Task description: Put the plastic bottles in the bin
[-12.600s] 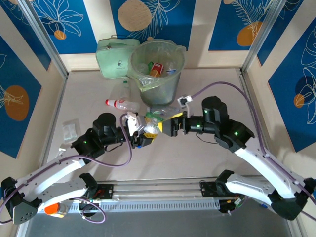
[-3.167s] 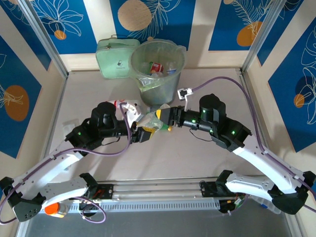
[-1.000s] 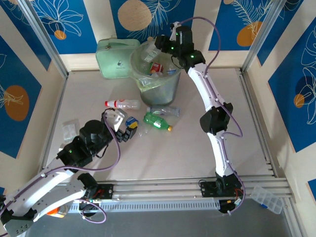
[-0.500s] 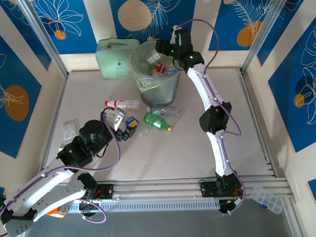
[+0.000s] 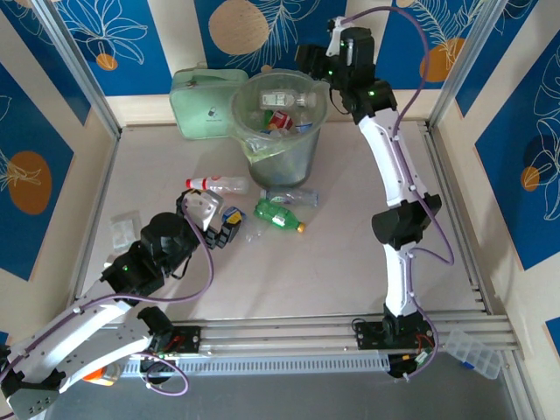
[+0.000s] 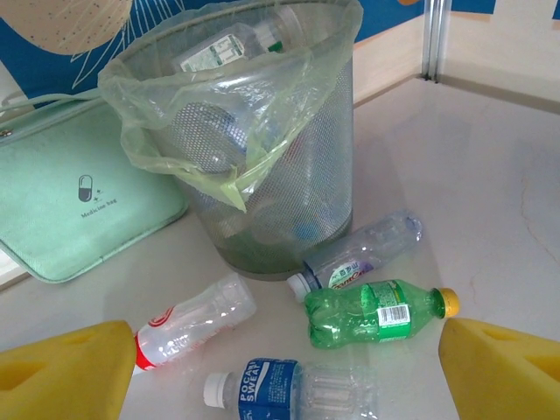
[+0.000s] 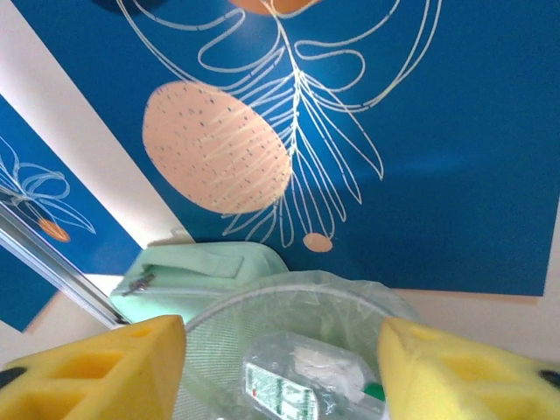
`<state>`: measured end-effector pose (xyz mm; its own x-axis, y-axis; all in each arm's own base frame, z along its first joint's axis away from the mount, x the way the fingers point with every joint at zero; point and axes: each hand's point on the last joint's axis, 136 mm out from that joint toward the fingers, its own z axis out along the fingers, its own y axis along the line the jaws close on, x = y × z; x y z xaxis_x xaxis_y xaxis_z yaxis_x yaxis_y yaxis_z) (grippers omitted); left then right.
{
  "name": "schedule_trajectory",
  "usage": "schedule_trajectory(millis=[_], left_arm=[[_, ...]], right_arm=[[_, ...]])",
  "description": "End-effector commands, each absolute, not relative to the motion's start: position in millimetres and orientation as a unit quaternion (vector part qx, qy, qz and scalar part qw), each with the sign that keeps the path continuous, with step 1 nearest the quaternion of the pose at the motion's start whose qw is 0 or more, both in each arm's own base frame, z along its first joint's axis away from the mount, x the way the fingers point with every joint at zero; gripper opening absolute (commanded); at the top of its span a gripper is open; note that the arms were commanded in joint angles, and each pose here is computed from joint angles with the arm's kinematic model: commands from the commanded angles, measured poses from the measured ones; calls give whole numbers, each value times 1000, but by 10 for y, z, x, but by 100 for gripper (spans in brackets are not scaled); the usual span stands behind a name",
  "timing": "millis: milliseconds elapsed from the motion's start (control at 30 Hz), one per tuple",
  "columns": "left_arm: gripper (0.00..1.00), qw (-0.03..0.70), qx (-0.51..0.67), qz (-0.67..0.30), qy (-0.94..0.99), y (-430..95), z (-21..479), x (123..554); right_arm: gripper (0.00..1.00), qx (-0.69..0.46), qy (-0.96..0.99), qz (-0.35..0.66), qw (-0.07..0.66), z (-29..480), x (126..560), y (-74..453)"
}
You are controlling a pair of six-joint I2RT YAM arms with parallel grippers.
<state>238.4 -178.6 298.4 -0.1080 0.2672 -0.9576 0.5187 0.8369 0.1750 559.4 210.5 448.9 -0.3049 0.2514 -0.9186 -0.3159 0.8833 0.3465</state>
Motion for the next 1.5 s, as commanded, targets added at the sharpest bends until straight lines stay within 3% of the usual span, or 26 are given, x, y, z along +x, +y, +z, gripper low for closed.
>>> schedule_trajectory(millis=[0,100,300,567,733,867,1033,1267,1467], left_arm=[[90,624,258,-95,731,-1746,3029,2403],[90,621,255,-92,735,-1738,3014,2413],[91,618,231,-75,748,-1646,2995,2477],[99,533,119,-119,829,-1544,2881,2701],[99,453,-66,-176,871,-1321,2576,2906],[99,384,-213,-183,880,-1080,2218,3045],[99,366,-317,-166,859,-884,2078,3193],[99,350,-455,-137,807,-578,1806,3467],[99,324,-509,-138,785,-489,1569,3913]], right_arm=[[51,-44,789,251,558,4249,5585,2249],[42,-46,806,253,533,4026,5611,2331],[32,-44,832,261,487,3687,5619,2422],[32,-64,817,243,519,4252,5081,2315],[35,-43,774,268,572,4736,4473,2039],[41,-26,757,296,583,4754,3915,1834],[48,26,771,315,553,4224,3316,1515],[49,63,795,328,507,3428,2510,1192],[50,82,811,307,491,3025,2098,963]])
